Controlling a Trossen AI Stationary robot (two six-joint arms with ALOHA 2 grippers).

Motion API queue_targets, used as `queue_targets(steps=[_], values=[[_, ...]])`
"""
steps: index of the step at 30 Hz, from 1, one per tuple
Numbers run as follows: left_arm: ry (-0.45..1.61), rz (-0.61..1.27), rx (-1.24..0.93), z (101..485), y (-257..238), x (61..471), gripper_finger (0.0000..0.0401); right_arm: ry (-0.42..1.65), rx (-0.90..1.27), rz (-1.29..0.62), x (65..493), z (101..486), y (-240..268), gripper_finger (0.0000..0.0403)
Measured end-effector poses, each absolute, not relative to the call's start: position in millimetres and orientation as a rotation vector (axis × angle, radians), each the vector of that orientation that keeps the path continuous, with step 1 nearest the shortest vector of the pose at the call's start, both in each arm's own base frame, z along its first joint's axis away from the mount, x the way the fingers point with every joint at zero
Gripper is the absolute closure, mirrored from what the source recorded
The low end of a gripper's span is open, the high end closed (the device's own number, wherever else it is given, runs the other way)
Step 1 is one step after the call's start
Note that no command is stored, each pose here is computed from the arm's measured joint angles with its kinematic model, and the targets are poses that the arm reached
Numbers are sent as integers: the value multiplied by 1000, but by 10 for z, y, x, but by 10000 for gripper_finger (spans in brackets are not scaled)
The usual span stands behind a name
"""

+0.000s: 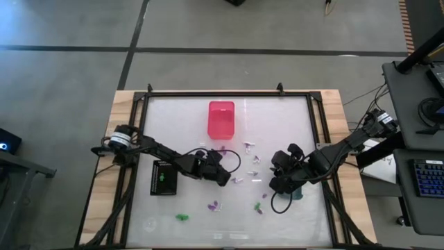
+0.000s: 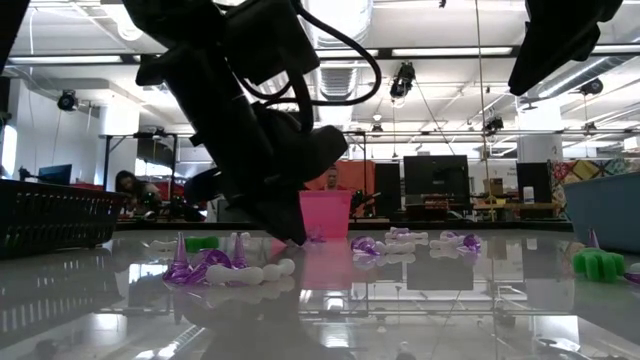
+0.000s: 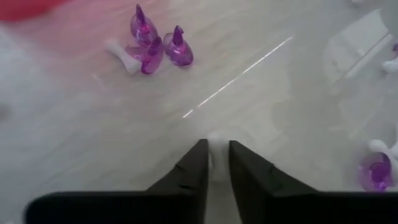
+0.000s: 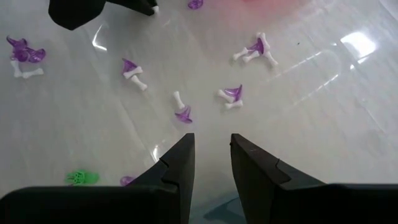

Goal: Sort Halloween decoration
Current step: Put the bone toy into the red bin

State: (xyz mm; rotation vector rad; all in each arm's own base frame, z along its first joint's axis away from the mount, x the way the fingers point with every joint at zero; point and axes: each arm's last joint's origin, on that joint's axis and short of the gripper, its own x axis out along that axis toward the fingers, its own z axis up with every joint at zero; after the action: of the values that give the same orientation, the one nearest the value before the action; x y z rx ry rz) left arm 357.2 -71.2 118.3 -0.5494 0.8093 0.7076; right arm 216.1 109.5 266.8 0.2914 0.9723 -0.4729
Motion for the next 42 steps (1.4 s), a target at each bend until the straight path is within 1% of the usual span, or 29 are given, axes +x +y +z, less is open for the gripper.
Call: queue_targets(steps=[1,3,8,11,17,24,28,31,36,42], values=[[810,708,-548,1183,-711,3571,381,972,291,-473,2161,2668,1095,310],[808,705,-548,1184,-712,3573,394,972,291,-473,2161,2668,1095,310],[815,690,-537,1196,-714,3574,396,972,291,-473,2162,2668,1094,310],[842,633,-532,1284,-719,3553,399,972,291,-473,2161,2668,1095,310],[796,482,-469,1756,-716,3472,400,971,290,-474,2161,2669,1095,310],[732,249,-259,2354,-632,3277,401,928,271,-500,2173,2677,1086,310],[727,187,-100,2582,-452,3142,401,901,259,-501,2189,2684,1088,309],[732,170,-14,2681,-248,3080,401,880,246,-483,2221,2697,1087,309],[733,174,17,2730,211,3056,401,846,242,-464,2290,2734,1055,309],[751,220,9,2632,707,3073,401,843,250,-487,2322,2735,988,309]])
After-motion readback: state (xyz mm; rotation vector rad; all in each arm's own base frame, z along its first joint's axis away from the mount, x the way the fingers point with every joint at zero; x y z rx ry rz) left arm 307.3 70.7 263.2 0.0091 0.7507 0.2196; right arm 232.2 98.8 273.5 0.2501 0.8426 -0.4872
